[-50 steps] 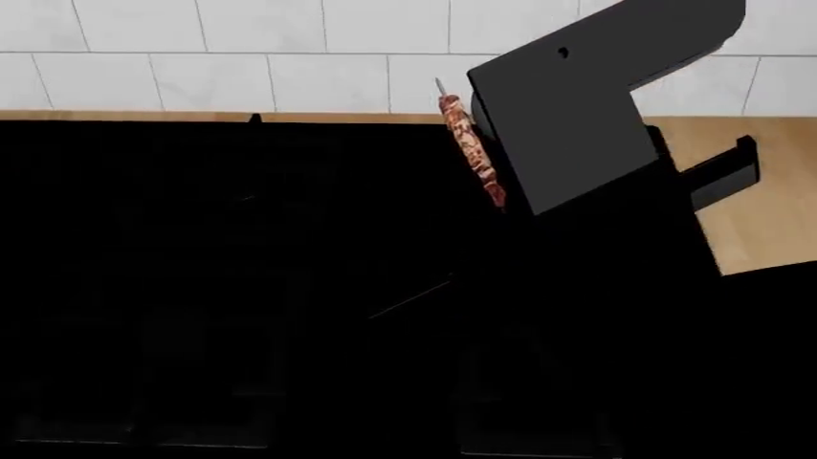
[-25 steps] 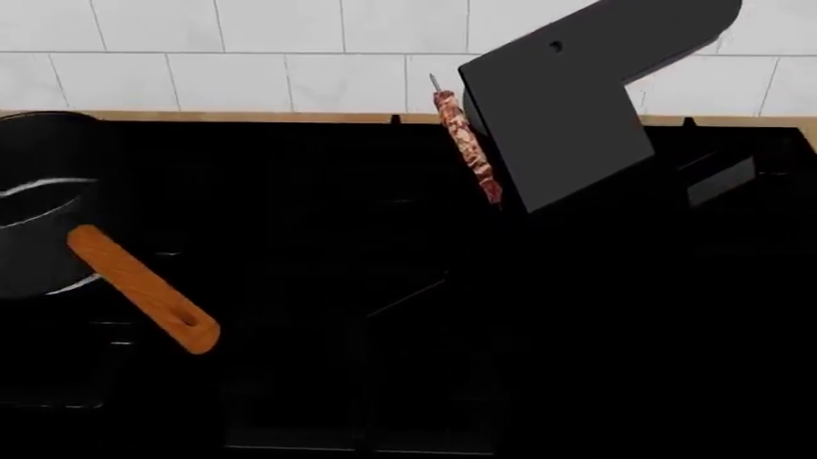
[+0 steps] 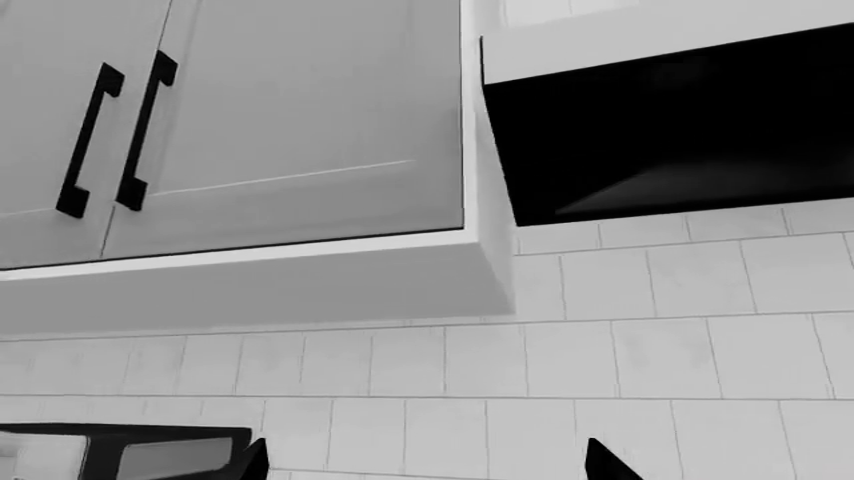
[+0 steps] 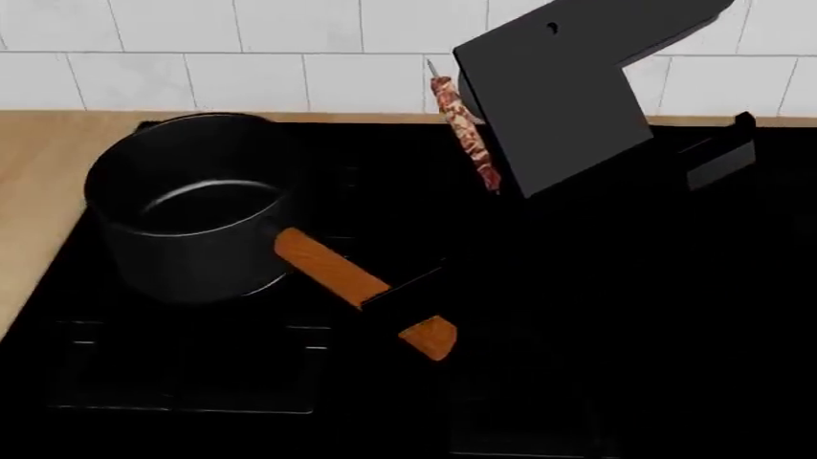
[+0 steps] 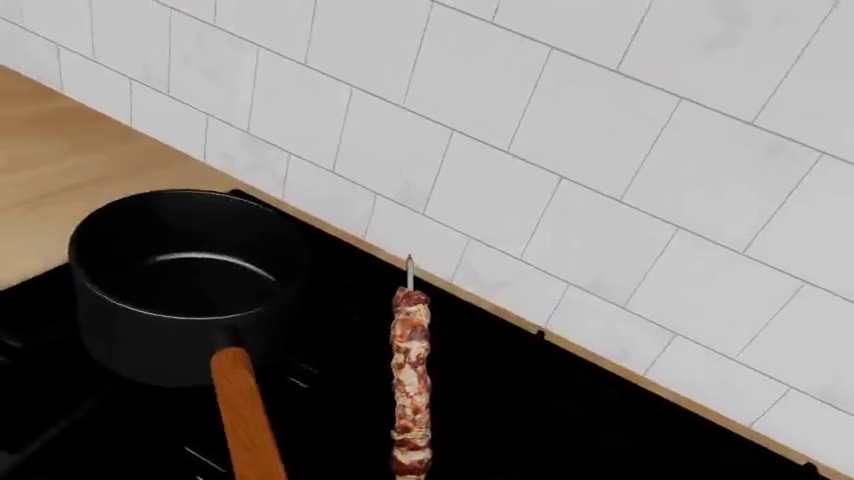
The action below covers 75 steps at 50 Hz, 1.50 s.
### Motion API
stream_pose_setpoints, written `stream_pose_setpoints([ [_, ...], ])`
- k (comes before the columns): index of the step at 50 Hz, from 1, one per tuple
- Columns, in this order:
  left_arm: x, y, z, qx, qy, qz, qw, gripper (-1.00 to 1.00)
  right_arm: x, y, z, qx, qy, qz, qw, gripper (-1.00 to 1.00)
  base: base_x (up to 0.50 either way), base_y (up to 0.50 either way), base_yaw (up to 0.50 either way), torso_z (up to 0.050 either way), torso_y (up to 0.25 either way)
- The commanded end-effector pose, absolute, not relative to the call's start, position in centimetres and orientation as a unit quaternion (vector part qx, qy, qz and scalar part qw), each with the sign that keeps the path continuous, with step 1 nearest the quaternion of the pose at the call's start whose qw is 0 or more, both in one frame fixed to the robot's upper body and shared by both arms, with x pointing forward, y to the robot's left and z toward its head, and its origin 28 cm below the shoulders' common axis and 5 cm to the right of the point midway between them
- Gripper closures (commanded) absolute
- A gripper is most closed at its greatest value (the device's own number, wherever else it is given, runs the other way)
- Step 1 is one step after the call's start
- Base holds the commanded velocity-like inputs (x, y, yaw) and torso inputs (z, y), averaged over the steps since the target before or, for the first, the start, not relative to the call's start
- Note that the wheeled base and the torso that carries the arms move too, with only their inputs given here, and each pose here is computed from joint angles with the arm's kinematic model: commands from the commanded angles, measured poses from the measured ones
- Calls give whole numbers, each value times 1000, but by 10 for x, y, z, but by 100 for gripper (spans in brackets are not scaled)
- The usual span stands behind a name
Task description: Pick the kebabs from the plate and place it in the pan.
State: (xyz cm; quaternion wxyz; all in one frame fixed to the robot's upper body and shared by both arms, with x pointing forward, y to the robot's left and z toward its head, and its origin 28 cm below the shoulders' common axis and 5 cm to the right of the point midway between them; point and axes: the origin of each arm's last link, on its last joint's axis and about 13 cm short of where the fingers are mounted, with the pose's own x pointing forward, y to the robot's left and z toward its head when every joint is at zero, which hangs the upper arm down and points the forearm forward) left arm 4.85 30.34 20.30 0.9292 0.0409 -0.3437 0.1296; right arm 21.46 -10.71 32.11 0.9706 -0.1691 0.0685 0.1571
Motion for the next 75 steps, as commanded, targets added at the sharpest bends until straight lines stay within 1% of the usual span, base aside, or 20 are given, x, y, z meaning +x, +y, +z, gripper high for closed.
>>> stream_pose_setpoints([
  [1, 49, 303, 203, 43, -343, 128, 930, -100, 218, -108, 331, -172, 59, 150, 972, 100, 0, 500, 0, 0, 0],
  [6, 48, 303, 202, 40, -341, 130, 930, -100, 219, -110, 334, -173, 55, 141, 973, 100, 0, 500, 0, 0, 0],
  [24, 50, 302, 202, 44, -341, 139, 929, -100, 224, -106, 328, -177, 64, 153, 970, 100, 46, 452, 0, 0, 0],
  [54, 48, 302, 200, 48, -338, 139, 930, -100, 223, -109, 325, -173, 65, 151, 971, 100, 211, 208, 0, 0, 1],
  [61, 49, 303, 202, 44, -338, 137, 930, -100, 223, -113, 320, -169, 77, 145, 972, 100, 149, 267, 0, 0, 1],
  [75, 50, 301, 200, 45, -335, 138, 931, -100, 227, -119, 316, -162, 81, 128, 975, 100, 108, 23, 0, 0, 0],
])
